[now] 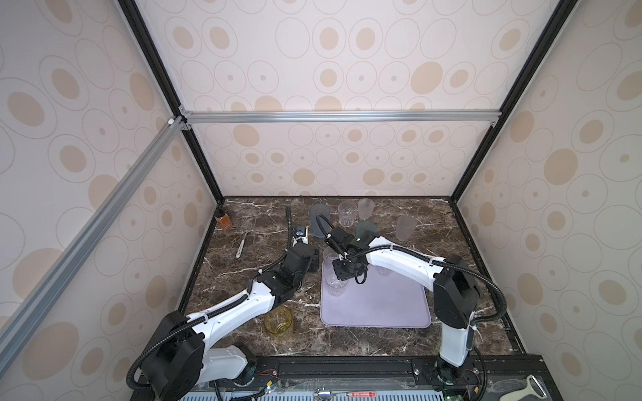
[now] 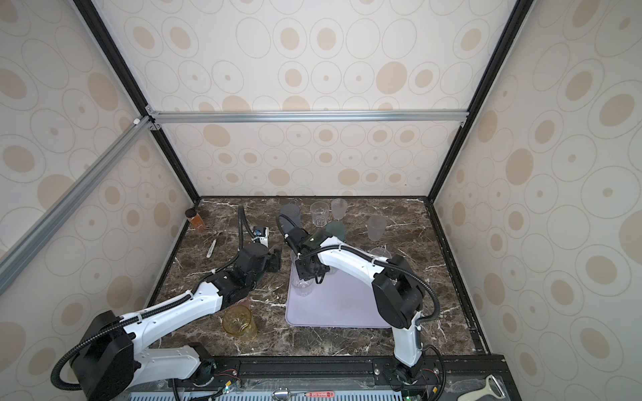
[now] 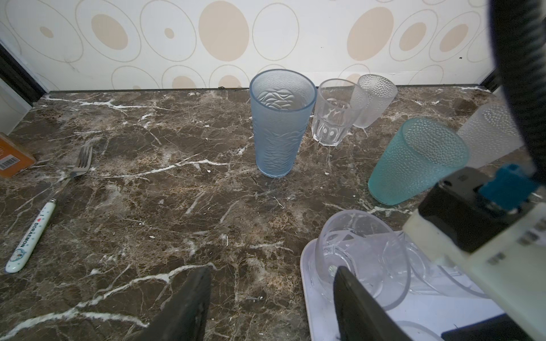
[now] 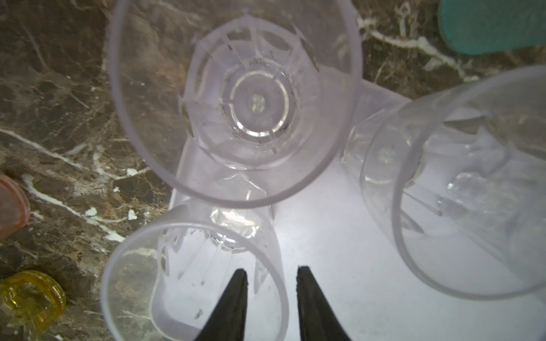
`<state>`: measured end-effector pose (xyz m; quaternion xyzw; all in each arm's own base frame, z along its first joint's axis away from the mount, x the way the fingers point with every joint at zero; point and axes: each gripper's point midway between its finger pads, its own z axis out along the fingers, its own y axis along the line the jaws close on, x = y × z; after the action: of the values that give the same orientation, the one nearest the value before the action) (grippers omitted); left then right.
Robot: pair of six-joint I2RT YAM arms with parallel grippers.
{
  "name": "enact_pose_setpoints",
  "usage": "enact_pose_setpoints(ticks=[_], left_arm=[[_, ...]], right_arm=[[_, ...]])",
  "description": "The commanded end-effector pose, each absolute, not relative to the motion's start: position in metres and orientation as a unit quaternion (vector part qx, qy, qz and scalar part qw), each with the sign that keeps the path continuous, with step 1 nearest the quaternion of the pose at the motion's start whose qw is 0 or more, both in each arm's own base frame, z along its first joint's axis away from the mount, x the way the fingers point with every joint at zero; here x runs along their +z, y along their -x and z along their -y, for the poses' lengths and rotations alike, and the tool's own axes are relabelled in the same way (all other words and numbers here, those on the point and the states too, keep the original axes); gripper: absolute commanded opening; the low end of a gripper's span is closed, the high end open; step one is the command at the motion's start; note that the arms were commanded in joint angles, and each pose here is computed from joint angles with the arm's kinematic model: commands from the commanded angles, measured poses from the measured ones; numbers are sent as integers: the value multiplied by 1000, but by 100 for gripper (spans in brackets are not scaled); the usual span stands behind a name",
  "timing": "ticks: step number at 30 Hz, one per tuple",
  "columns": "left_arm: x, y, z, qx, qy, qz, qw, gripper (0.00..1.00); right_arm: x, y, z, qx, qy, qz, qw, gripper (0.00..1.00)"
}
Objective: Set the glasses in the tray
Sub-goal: 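Open the right gripper to release the glass on the tray, then reach the right gripper to the cluster and grasp another clear glass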
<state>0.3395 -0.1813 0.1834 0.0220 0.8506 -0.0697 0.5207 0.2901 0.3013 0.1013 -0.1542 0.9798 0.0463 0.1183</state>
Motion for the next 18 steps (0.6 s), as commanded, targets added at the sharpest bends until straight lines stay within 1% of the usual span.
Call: enact_pose_setpoints(ticks=[1, 4, 9, 13, 18], left_arm=[[207, -348, 185, -80, -12, -838, 540, 66], [217, -351, 181, -69, -7, -832, 551, 65], [239, -360, 184, -42, -27, -814, 579, 65], [256, -369, 206, -23, -78, -793, 603, 66], [267, -381, 243, 0, -150, -765, 626, 72]], right_arm=[[130, -292, -301, 60, 165, -976, 132, 37], [157, -301, -293, 70, 160, -972, 158, 42], [204, -334, -267, 87, 118, -964, 223, 43], [225, -374, -241, 118, 43, -956, 264, 43], [234, -428, -217, 178, -63, -939, 288, 43]])
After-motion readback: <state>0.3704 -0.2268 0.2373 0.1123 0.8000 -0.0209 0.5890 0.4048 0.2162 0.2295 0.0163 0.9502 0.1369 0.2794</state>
